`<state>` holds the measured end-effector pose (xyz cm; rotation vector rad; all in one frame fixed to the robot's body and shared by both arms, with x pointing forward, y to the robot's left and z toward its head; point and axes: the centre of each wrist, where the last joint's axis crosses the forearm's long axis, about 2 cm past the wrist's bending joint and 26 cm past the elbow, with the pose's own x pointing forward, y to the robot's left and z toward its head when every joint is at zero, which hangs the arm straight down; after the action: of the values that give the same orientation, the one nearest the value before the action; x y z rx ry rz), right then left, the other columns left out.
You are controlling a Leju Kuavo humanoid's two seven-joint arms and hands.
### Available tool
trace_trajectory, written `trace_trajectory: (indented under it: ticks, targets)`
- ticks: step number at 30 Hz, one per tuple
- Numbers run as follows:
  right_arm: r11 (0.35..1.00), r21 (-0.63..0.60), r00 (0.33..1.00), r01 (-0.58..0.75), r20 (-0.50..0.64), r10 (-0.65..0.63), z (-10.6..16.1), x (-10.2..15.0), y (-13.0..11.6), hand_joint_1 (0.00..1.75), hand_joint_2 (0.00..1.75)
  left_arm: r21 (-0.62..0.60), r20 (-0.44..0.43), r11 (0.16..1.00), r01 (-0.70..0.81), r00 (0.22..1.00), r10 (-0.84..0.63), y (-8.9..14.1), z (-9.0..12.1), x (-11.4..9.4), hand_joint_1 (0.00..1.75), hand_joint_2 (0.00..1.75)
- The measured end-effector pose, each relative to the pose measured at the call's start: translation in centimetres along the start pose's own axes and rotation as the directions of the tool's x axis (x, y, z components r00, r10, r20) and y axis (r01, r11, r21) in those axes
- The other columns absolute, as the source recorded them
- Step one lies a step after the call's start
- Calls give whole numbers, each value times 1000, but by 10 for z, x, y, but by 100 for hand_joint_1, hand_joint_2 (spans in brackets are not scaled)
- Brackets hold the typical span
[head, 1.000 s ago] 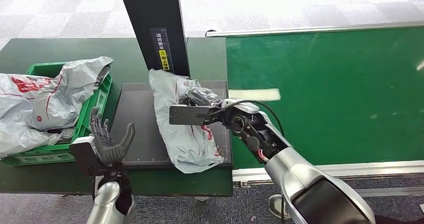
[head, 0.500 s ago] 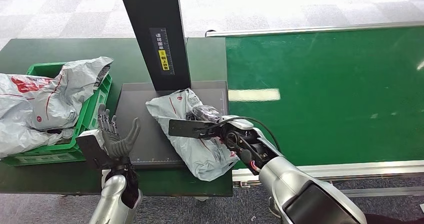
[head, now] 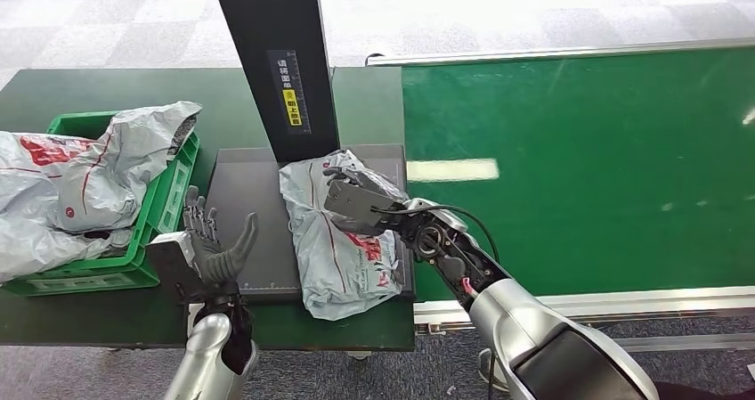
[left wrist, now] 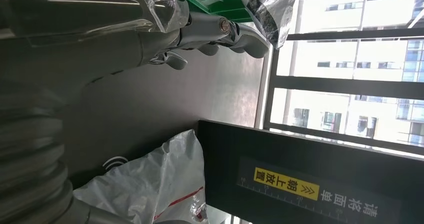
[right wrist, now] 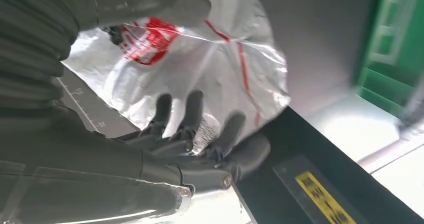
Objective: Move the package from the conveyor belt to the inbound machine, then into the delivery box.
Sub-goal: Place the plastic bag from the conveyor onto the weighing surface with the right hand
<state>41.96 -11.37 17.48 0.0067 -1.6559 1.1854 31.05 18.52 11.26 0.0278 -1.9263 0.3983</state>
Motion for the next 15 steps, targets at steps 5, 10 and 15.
trace_trajectory:
  ticks: [5, 10, 15]
  targets:
    - [990, -121, 988, 74, 145, -56, 2, 1, -2, 0, 175, -30, 7, 1000, 5, 1000, -5, -3, 1, 0, 0, 175]
    - [966, -210, 968, 153, 228, -104, 4, 4, -5, 0, 175, -99, 9, 994, 40, 999, -39, -8, 3, -1, 0, 175]
    - [913, -315, 940, 261, 297, -167, 9, 4, -5, 0, 175, -208, -25, 967, 148, 987, -157, -15, 4, -5, 0, 175]
